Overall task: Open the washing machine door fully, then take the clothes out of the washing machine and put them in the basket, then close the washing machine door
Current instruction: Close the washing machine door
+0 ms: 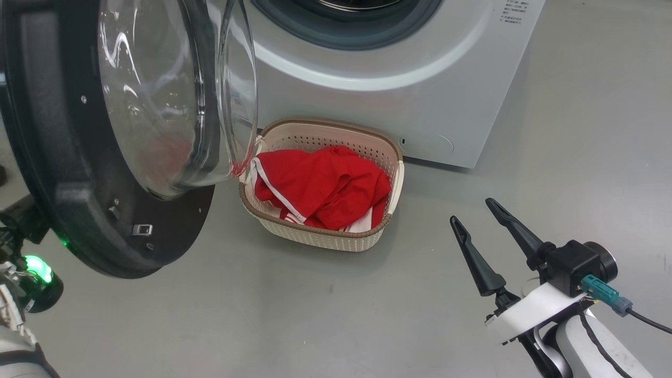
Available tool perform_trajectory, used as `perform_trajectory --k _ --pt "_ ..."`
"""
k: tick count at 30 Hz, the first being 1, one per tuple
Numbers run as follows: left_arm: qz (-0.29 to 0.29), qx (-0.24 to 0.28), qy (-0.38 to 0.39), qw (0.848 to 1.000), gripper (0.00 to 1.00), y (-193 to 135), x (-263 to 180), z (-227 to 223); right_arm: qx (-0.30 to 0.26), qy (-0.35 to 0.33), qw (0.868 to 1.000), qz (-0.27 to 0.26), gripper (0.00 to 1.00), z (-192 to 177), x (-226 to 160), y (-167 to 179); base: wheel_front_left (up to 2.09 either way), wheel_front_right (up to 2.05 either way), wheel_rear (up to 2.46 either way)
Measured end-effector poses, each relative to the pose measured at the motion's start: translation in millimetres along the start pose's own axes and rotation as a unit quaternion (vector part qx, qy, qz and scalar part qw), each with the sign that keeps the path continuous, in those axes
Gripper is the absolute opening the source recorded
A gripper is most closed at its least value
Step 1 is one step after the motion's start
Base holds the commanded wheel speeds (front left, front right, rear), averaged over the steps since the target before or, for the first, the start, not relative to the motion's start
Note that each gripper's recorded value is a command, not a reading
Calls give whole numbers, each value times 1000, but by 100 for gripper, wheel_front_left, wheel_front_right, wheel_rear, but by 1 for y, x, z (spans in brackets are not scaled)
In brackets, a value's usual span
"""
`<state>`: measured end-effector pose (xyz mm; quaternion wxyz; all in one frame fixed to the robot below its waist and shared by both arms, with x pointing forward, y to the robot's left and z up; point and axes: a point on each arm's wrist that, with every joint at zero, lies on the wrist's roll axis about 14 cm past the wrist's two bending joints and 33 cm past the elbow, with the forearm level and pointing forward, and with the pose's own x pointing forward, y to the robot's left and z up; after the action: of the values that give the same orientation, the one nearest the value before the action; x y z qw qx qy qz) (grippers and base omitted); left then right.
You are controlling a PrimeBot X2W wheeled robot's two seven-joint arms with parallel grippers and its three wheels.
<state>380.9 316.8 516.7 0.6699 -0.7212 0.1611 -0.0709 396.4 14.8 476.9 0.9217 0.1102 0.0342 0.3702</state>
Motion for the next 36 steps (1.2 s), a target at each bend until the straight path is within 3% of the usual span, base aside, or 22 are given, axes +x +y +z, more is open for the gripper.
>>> perform_trajectory --k 24,36 --pt "-30 38 66 997 0 -9 7 -33 6 -13 1000 -22 100 7 -12 1 0 0 0" --pt "-47 5 136 990 0 -2 37 -65 11 -13 998 -54 100 6 -23 -17 0 0 0"
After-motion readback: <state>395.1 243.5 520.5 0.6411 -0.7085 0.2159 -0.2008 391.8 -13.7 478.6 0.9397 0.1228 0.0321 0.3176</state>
